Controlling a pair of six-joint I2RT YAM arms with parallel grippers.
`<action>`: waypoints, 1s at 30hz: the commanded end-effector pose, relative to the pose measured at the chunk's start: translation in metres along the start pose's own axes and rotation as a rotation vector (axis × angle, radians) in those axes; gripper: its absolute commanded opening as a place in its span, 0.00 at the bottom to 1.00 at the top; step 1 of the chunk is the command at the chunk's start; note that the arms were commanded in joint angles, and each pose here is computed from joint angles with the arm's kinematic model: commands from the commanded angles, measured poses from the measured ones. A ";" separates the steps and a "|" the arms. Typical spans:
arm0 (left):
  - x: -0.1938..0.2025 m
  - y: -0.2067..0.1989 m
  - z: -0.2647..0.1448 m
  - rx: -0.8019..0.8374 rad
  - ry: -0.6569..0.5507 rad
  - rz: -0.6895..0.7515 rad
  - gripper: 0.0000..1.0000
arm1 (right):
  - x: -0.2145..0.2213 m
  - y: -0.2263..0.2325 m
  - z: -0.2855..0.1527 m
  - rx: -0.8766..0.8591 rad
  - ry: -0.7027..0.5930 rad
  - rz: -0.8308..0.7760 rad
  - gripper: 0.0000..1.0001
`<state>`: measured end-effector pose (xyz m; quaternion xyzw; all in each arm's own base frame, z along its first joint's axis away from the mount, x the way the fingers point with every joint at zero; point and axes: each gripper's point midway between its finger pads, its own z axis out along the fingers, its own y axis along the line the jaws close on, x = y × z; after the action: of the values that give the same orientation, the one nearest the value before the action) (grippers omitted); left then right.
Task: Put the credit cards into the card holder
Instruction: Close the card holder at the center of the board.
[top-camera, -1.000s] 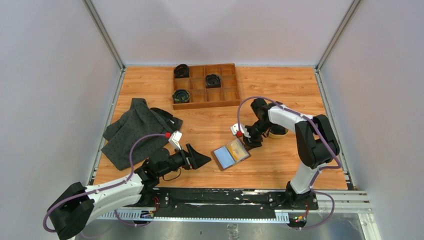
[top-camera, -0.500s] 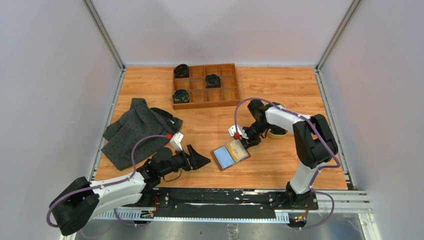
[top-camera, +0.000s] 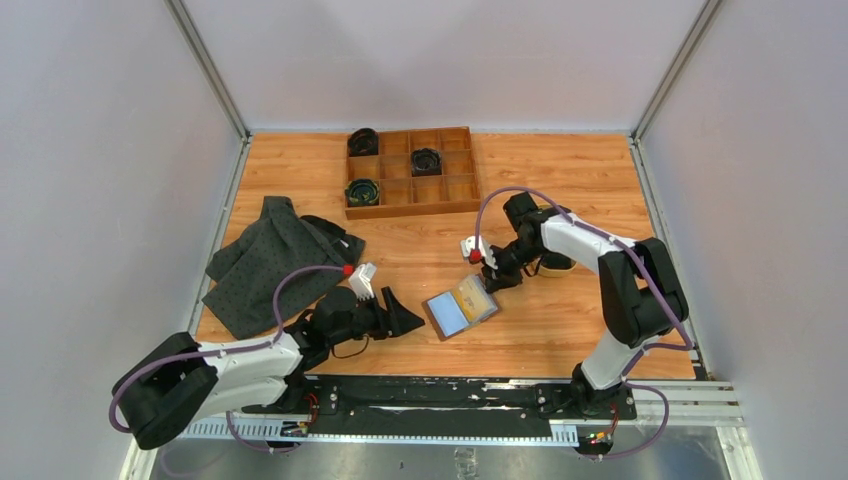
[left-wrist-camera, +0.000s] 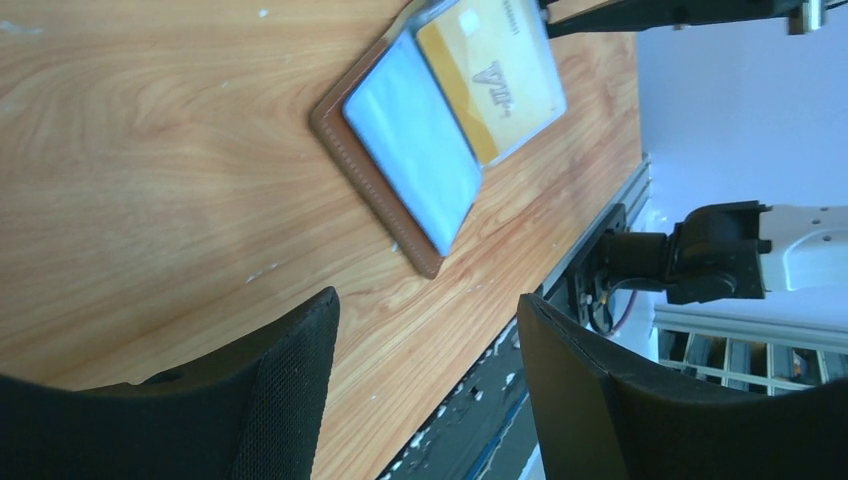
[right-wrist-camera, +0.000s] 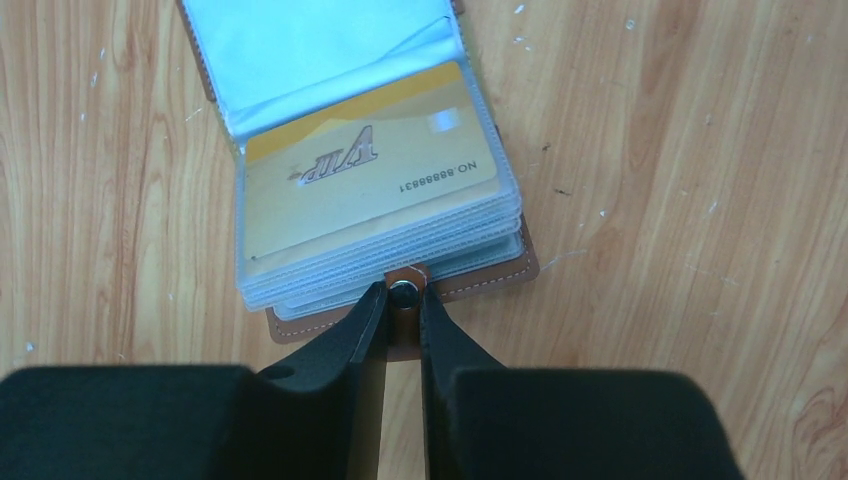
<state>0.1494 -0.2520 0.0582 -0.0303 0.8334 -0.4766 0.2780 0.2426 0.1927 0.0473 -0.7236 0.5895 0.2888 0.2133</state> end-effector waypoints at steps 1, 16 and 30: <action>-0.013 -0.022 0.005 0.057 -0.009 0.051 0.68 | 0.003 -0.003 -0.001 0.043 -0.016 0.175 0.00; -0.028 -0.051 0.056 0.062 0.071 0.135 0.54 | 0.011 -0.032 -0.001 0.127 -0.002 0.697 0.00; -0.017 -0.046 0.102 0.025 0.139 0.156 0.46 | -0.016 -0.026 -0.008 0.075 -0.267 0.783 0.00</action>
<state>0.2050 -0.3547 0.0709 0.0642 0.8423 -0.4744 0.2478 0.2730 0.1962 0.0394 -0.4146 0.8226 0.3538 0.1617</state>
